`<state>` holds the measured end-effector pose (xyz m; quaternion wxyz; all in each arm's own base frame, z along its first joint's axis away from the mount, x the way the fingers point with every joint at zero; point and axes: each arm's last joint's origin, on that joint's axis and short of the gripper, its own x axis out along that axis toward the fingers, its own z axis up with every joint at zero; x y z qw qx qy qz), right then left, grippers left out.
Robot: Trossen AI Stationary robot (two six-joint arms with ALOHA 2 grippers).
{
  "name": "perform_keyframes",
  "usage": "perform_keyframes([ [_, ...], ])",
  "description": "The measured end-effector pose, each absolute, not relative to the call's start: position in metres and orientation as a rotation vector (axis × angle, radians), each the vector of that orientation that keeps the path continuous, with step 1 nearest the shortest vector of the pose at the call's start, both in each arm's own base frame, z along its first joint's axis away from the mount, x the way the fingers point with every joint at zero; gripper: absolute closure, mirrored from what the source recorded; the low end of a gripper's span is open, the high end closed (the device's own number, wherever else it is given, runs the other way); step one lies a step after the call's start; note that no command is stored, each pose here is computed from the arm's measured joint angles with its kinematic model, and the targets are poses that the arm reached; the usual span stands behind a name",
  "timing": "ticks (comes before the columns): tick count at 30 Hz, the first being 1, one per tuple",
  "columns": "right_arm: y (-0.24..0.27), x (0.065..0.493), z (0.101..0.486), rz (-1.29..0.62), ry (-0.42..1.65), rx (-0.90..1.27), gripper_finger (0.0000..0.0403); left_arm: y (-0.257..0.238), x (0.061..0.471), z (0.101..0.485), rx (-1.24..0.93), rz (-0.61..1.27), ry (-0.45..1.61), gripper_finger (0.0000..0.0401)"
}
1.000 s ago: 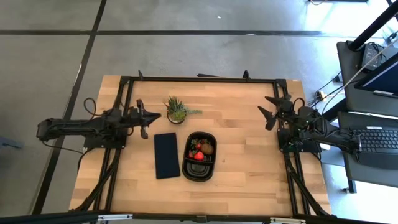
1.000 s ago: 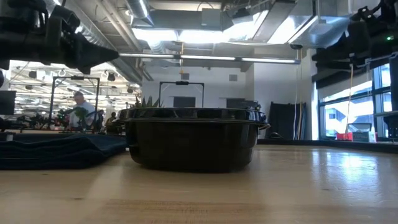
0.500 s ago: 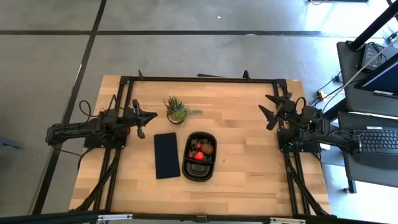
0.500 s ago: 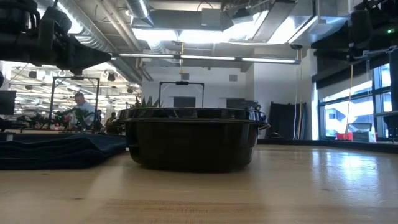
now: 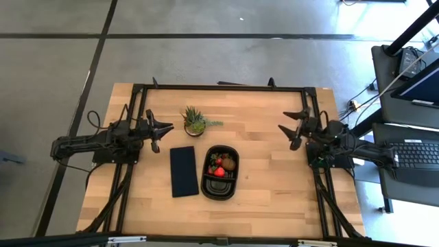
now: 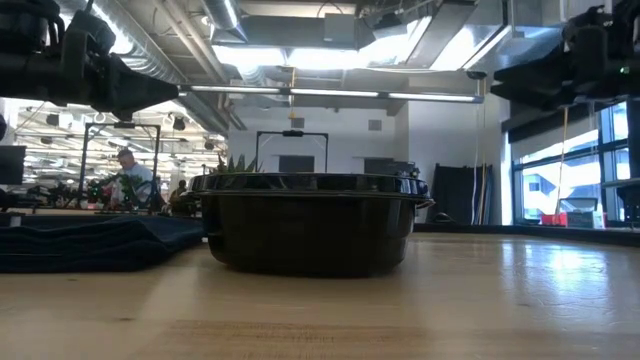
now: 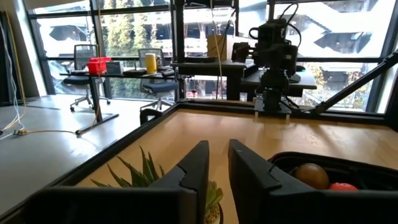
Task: Pick and placing Produce into tupperware
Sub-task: Return to Home Position
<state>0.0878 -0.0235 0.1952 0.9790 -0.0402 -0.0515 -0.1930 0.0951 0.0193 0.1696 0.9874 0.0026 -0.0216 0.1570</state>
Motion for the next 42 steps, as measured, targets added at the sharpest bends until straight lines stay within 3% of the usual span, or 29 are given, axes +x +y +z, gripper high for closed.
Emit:
perform_keyframes([
  [42, -0.025, 0.093, 0.179, -0.392, -0.125, -0.083, 0.0105, 0.019, 0.095, 0.170, 0.003, 0.315, -0.043, 0.0276],
])
